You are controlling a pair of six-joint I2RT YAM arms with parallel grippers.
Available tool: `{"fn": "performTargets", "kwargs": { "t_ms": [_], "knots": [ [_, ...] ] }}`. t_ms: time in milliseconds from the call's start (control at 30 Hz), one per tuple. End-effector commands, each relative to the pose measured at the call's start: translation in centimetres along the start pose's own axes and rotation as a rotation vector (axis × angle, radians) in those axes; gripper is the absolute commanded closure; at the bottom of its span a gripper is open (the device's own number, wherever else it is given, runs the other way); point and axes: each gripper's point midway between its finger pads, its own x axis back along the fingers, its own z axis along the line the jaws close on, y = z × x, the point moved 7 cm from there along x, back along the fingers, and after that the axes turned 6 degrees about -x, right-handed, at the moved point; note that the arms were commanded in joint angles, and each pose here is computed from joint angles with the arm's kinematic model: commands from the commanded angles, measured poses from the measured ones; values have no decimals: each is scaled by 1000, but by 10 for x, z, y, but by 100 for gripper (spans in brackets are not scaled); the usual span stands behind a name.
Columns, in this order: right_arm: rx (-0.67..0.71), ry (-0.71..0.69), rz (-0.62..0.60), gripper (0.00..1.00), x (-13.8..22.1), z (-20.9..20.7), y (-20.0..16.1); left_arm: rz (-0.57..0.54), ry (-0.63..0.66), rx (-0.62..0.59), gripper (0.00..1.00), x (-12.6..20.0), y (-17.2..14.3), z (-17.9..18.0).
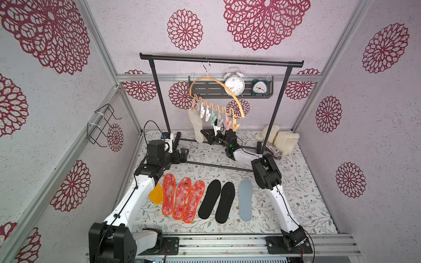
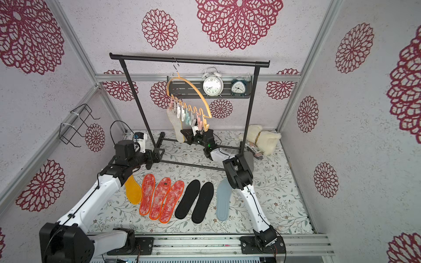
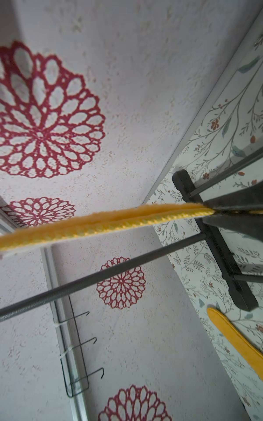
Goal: Take the shoe insoles off the hanger
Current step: Remove the insole from the hanger, then open the clamp at the hanger.
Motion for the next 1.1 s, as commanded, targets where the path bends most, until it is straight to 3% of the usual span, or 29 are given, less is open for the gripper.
{"fn": "performTargets", "kwargs": {
  "t_ms": [0,233,367,767,1067],
  "knots": [
    [68,115,-95,100,21,36,49,-45,-104,-97,4,-12,37,-6],
    [47,202,-9,100,46,54,47,-113,-312,-192,6,-44,109,-17],
    [27,224,24,100,61,59,43,-139,-356,-220,7,-59,136,-17],
    [-7,329,98,100,85,73,46,-157,-502,-259,10,-84,154,-21],
    [-22,361,133,100,91,80,49,-162,-558,-206,14,-116,153,-15]
  ]
}}
